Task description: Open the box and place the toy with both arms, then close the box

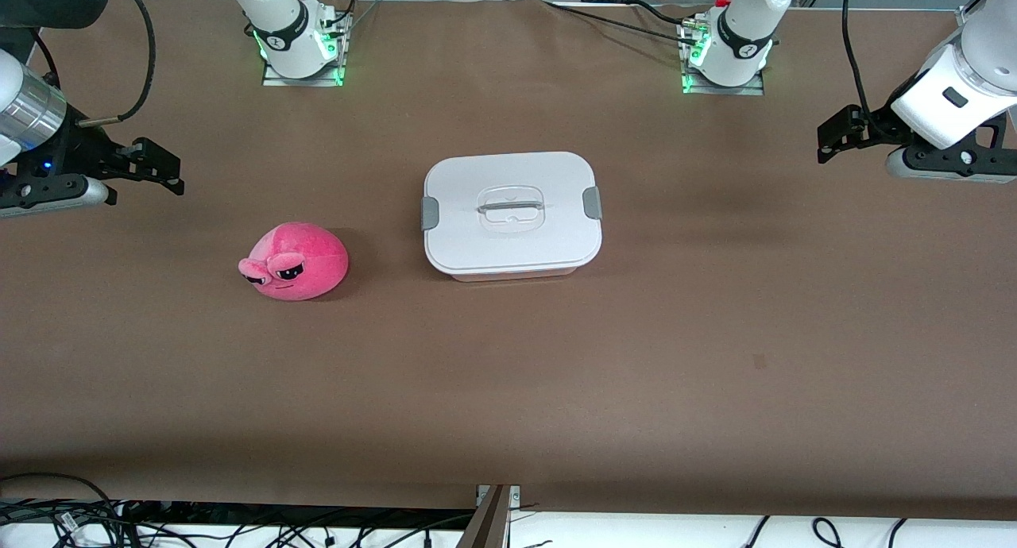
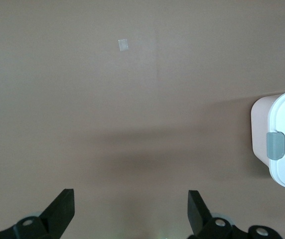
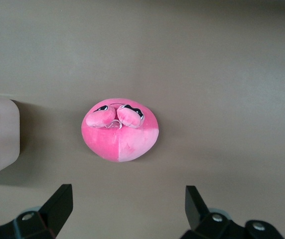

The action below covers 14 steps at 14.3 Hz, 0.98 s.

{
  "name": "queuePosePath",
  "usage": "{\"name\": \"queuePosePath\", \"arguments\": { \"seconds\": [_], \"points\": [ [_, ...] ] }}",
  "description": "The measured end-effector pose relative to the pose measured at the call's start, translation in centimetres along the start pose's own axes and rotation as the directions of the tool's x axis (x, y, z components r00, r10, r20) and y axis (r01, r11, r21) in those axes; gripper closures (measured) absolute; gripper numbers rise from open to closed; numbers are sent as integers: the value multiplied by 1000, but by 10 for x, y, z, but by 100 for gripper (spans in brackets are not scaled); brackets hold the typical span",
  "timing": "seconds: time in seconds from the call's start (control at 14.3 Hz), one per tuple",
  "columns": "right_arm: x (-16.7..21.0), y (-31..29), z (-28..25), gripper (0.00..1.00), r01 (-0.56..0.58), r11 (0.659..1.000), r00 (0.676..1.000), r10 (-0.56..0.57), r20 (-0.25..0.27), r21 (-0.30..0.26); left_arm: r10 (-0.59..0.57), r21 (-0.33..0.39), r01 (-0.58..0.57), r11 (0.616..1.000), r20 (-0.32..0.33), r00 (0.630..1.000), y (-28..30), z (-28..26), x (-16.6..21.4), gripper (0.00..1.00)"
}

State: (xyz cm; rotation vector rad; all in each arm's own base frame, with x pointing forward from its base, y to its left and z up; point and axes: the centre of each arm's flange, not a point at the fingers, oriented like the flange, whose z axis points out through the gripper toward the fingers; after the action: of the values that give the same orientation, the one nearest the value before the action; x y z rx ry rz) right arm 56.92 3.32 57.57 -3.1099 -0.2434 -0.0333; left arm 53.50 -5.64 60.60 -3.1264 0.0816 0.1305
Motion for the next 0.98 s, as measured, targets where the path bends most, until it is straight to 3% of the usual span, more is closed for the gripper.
{"name": "queuePosePath", "arguments": {
  "seconds": [0.28,0.49,0.63,0.77,0.98],
  "points": [
    [0,0,0,0,0,1000,1000,0,0,0,0,2,0,1000,46,999,0,5,-4,0],
    [0,0,0,0,0,1000,1000,0,0,0,16,-45,-8,999,171,985,8,23,-10,0],
    [0,0,0,0,0,1000,1000,0,0,0,94,-80,-78,994,225,970,24,38,-8,0],
    [0,0,0,0,0,1000,1000,0,0,0,260,-116,-239,964,241,935,48,54,0,0],
    [0,0,0,0,0,1000,1000,0,0,0,499,-231,-454,860,204,842,80,76,32,0]
  ]
}}
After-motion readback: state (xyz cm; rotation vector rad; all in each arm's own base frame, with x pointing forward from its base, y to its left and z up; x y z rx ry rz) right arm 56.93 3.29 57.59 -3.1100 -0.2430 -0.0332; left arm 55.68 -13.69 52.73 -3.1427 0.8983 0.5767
